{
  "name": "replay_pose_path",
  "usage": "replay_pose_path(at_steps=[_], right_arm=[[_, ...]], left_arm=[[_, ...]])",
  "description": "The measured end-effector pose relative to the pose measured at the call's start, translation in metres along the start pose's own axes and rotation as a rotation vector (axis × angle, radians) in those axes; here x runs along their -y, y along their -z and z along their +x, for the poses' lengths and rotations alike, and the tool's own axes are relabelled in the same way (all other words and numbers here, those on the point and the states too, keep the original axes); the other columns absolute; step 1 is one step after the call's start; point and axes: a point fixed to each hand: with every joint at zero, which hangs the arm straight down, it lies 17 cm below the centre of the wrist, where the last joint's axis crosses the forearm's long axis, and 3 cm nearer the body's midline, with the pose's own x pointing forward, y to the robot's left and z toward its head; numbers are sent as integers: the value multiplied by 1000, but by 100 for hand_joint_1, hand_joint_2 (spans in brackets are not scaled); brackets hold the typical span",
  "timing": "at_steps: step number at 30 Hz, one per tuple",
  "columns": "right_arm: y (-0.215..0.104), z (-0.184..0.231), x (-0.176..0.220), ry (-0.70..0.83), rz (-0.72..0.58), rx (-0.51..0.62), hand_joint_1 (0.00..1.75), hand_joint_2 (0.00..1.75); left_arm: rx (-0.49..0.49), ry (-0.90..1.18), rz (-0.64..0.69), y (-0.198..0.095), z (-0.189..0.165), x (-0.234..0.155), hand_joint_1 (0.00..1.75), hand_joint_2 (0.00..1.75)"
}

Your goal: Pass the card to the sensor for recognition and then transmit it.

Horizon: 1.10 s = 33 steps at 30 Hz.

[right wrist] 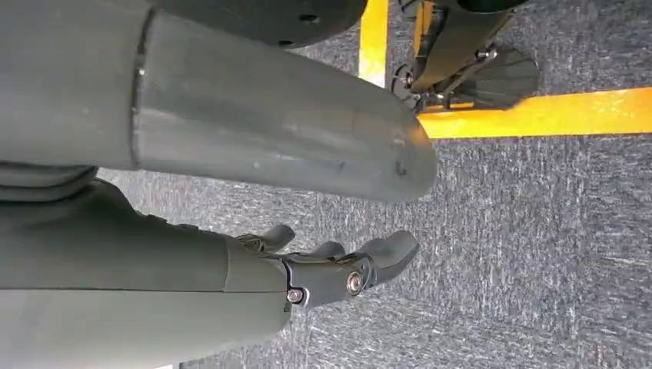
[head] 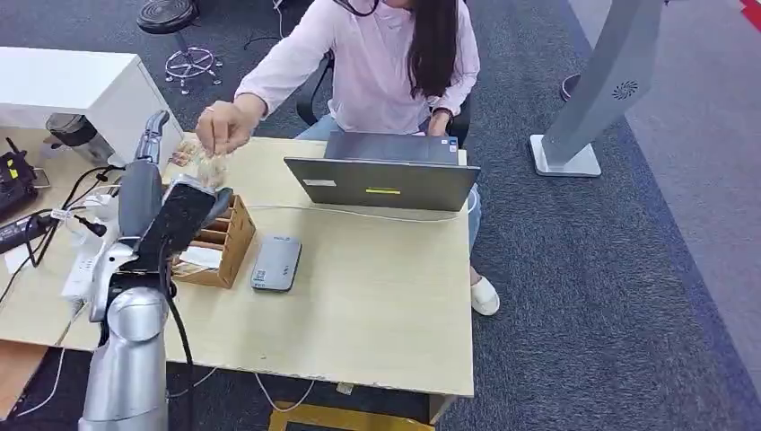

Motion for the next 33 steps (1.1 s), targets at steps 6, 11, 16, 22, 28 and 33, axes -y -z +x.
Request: replay_pose_path(at_steps=[6, 11, 16, 22, 28, 33], right_arm=[[-1, -1, -4, -43, 18, 3, 0, 0], [-1, -1, -6, -74, 27, 7, 0, 0], [-1, 1, -9, -97, 38, 10, 0, 0], [-2, -1, -11, -132, 48, 12, 0, 0], [-3, -2, -14, -167, 61, 16, 0, 0], [-3, -1, -15, -190, 66, 20, 0, 0]], left_arm=[[-56, 210, -55, 17, -22, 19, 0, 175], [-93, 380, -73, 27, -40, 22, 0, 175], [-114, 509, -76, 38, -56, 21, 0, 175], [-156, 703, -56, 49, -80, 10, 0, 175], [-186, 853, -41, 58, -104, -2, 0, 175], [-206, 954, -26, 67, -120, -13, 0, 175]])
